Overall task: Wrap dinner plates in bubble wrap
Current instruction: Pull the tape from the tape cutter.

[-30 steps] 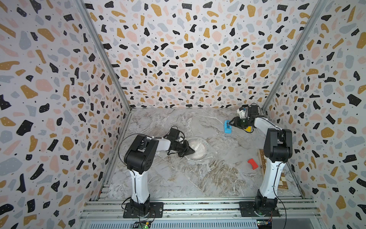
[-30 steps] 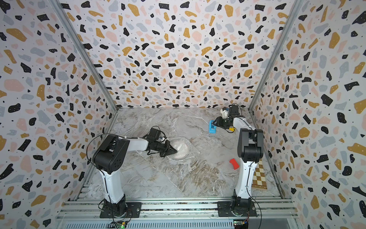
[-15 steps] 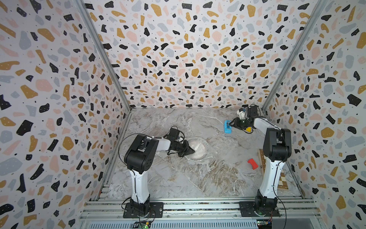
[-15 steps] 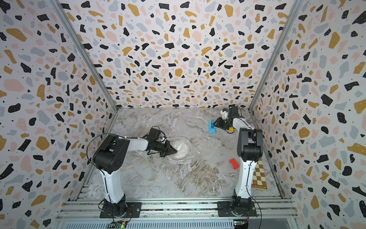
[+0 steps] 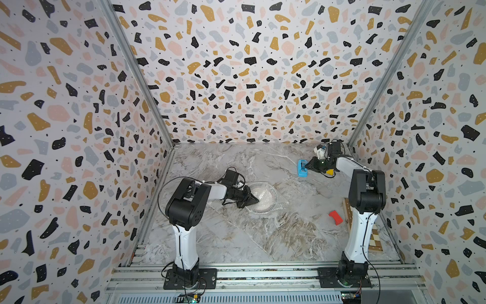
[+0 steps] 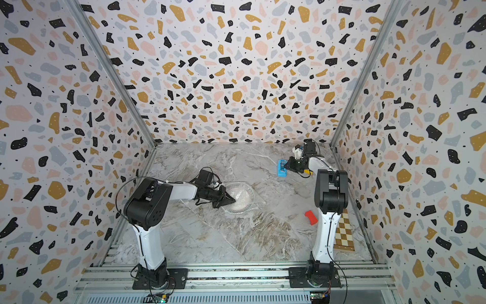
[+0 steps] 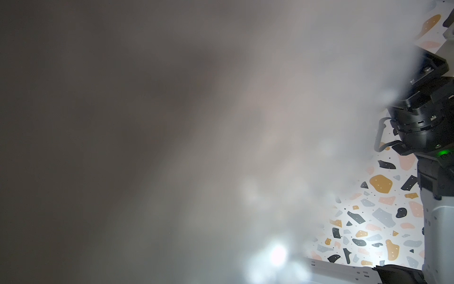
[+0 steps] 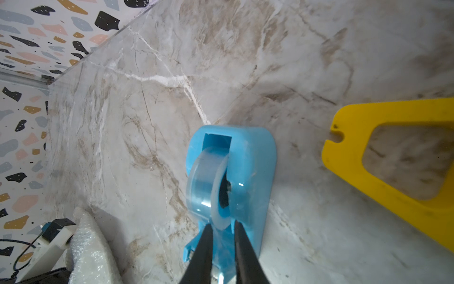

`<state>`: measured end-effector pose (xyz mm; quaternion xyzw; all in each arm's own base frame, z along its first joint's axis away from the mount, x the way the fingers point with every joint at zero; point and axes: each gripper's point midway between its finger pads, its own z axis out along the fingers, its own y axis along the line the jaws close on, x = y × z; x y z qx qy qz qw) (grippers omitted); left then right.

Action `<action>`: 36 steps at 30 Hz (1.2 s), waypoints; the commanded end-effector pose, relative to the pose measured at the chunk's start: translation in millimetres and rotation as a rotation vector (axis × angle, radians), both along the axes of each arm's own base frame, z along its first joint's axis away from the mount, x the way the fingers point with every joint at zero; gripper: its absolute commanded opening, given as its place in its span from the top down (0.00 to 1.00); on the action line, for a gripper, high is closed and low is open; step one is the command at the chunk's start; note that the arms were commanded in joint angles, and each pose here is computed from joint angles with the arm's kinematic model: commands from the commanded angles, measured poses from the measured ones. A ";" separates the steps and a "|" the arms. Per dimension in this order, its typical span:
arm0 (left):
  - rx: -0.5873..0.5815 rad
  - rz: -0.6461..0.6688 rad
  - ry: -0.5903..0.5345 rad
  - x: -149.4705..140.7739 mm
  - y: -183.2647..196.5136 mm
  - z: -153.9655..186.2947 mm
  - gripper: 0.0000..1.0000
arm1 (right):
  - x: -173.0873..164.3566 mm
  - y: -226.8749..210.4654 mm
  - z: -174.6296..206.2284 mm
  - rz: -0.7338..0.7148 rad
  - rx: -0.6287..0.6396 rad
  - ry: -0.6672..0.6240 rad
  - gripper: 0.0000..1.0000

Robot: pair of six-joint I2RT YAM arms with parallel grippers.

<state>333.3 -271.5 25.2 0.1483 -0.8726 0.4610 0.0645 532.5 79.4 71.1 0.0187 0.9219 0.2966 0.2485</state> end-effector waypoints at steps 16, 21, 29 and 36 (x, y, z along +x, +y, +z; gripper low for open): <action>0.207 0.068 0.110 -16.2 29.7 -59.7 0.89 | -7.8 -3.0 31.3 -0.011 -0.016 -0.027 1.00; 0.203 0.069 0.106 -16.8 29.6 -58.7 0.89 | -15.9 -0.8 35.7 -0.011 -0.026 -0.021 1.00; 0.193 0.069 0.103 -17.9 29.1 -57.5 0.89 | -27.0 6.2 35.3 -0.017 -0.050 0.001 1.00; 0.185 0.071 0.102 -19.2 28.5 -57.1 0.89 | -37.1 10.3 39.0 -0.021 -0.074 0.003 1.00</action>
